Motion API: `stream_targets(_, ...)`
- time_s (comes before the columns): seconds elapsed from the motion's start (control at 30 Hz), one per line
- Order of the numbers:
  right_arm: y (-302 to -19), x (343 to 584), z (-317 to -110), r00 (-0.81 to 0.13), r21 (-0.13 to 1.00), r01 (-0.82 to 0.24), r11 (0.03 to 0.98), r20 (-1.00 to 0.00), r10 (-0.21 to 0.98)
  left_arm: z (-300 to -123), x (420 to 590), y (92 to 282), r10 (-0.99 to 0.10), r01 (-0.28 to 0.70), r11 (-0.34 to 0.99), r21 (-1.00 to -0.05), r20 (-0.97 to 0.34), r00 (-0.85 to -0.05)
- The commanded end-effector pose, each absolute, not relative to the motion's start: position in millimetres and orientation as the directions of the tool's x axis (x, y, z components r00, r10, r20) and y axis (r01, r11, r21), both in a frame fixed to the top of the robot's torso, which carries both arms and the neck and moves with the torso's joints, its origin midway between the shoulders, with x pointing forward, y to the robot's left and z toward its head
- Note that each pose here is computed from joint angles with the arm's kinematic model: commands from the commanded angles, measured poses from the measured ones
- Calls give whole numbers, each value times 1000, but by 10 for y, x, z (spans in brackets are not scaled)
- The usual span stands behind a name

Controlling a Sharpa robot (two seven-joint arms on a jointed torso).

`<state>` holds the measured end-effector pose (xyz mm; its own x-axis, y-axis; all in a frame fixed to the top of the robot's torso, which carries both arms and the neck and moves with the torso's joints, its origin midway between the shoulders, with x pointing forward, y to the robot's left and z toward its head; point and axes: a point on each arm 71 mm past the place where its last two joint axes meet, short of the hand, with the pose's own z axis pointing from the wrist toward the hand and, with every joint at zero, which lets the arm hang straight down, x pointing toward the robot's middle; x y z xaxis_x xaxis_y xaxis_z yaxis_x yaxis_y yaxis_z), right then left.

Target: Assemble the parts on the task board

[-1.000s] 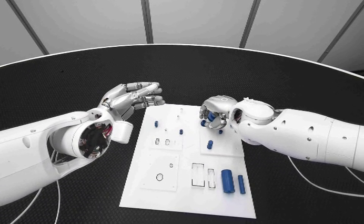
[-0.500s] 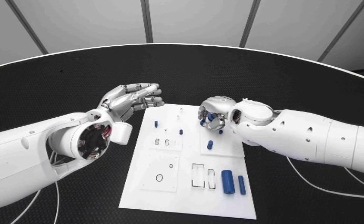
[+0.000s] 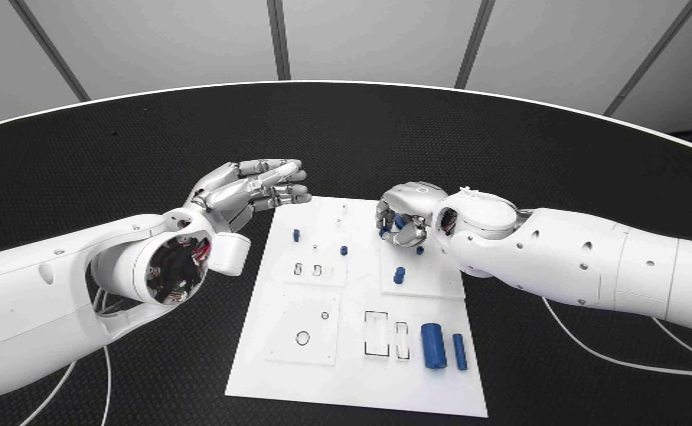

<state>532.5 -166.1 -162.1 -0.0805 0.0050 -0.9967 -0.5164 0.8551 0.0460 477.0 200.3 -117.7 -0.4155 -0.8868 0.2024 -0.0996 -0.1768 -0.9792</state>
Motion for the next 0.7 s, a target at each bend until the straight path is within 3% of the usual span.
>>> stream_targets(0.03, -1667, 5321, -1605, -64, 49, -514, 857, -998, 19, -1178, 4773, 2008, -887, -100, -176, -979, 202, -415)
stream_targets(0.4, -1647, 5287, -1533, -12, 63, -515, 855, -998, 66, -1182, 4787, 2019, -889, -100, -175, -979, 201, -412)
stream_targets(0.7, -1592, 5377, -1331, 86, 58, -516, 855, -989, 119, -1184, 4796, 2024, -890, -101, -174, -980, 200, -410)
